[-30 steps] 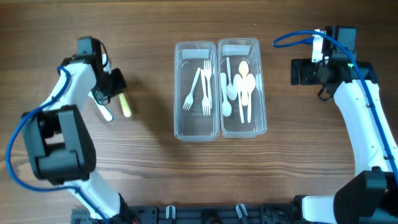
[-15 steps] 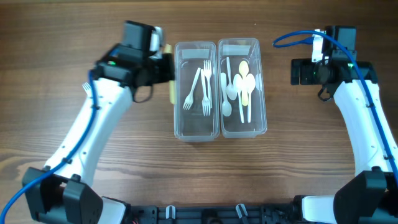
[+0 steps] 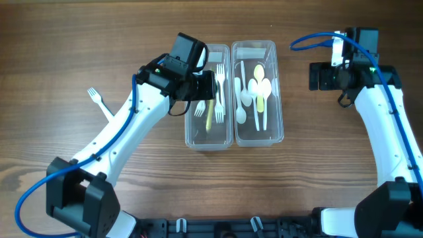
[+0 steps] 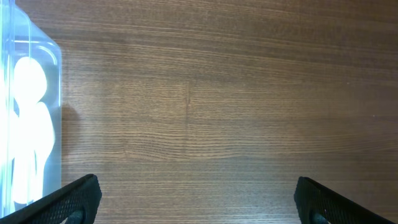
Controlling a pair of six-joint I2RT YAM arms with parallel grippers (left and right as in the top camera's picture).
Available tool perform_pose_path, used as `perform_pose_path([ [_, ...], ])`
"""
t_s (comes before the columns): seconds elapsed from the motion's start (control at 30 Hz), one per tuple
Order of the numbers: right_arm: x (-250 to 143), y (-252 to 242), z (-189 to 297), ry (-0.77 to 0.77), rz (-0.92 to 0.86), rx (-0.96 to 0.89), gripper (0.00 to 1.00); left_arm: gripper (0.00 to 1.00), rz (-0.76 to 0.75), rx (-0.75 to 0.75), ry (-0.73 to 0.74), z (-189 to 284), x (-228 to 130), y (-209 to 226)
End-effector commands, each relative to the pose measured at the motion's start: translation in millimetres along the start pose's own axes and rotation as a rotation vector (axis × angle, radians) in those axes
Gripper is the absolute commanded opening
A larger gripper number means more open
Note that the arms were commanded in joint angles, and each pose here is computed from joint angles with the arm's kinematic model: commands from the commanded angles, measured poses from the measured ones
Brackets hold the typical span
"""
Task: Pack container
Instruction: 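Carry the yellow fork into the left container and release it, then move the left gripper to the light-blue fork and grasp it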
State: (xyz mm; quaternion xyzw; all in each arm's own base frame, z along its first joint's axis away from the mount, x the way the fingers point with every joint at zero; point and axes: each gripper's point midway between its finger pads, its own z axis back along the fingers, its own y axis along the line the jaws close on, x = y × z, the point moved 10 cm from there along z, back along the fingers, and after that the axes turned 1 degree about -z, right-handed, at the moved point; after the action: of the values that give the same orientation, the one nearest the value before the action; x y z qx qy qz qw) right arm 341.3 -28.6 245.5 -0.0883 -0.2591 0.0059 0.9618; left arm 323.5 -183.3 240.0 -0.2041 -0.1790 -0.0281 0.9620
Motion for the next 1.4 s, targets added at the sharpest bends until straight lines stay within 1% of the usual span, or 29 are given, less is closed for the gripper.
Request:
perform_pose_path([
  [0.0, 5.1, -3.8, 8.5, -0.029, 0.002, -0.022, 1.00, 0.62, 0.012, -0.001, -0.031, 2.9, 6.1, 0.4],
  [0.23, 5.1, -3.8, 8.5, -0.029, 0.002, -0.022, 1.00, 0.60, 0.076, 0.015, -0.091, 20.9, 19.5, 23.2],
  [0.37, 5.1, -3.8, 8.5, -0.029, 0.002, -0.022, 1.00, 0.57, 0.174, 0.074, -0.148, 43.0, 29.7, 57.0],
  [0.47, 5.1, -3.8, 8.5, -0.029, 0.001, -0.022, 1.00, 0.55, 0.280, 0.199, -0.184, 58.8, 33.4, 94.9],
  [0.6, 5.1, -3.8, 8.5, -0.029, 0.002, -0.022, 1.00, 0.60, 0.501, 0.480, -0.202, 80.6, 24.9, 157.3],
  [0.67, 5.1, -3.8, 8.5, -0.029, 0.002, -0.022, 1.00, 0.64, 0.617, 0.576, -0.202, 91.9, 17.2, 183.0],
  [0.8, 5.1, -3.8, 8.5, -0.029, 0.002, -0.022, 1.00, 0.64, 0.716, 0.618, -0.205, 105.0, 11.0, 210.6],
  [0.87, 5.1, -3.8, 8.5, -0.029, 0.002, -0.022, 1.00, 0.63, 0.777, 0.633, -0.220, 107.7, 7.8, 222.1],
  [0.9, 5.1, -3.8, 8.5, -0.029, 0.002, -0.022, 1.00, 0.62, 0.795, 0.636, -0.227, 107.1, 6.4, 227.2],
  [1.0, 5.1, -3.8, 8.5, -0.029, 0.002, -0.022, 1.00, 0.61, 0.843, 0.658, -0.242, 97.8, -0.9, 245.1],
  [1.13, 5.1, -3.8, 8.5, -0.029, 0.002, -0.022, 1.00, 0.61, 0.880, 0.677, -0.219, 76.6, -14.3, 267.1],
  [1.17, 5.2, -3.8, 8.5, -0.029, 0.002, -0.022, 1.00, 0.62, 0.890, 0.683, -0.209, 68.1, -19.0, 274.2],
  [1.37, 5.1, -3.8, 8.5, -0.029, 0.002, -0.022, 1.00, 0.54, 0.990, 0.689, -0.192, 28.4, -29.5, 304.9],
])
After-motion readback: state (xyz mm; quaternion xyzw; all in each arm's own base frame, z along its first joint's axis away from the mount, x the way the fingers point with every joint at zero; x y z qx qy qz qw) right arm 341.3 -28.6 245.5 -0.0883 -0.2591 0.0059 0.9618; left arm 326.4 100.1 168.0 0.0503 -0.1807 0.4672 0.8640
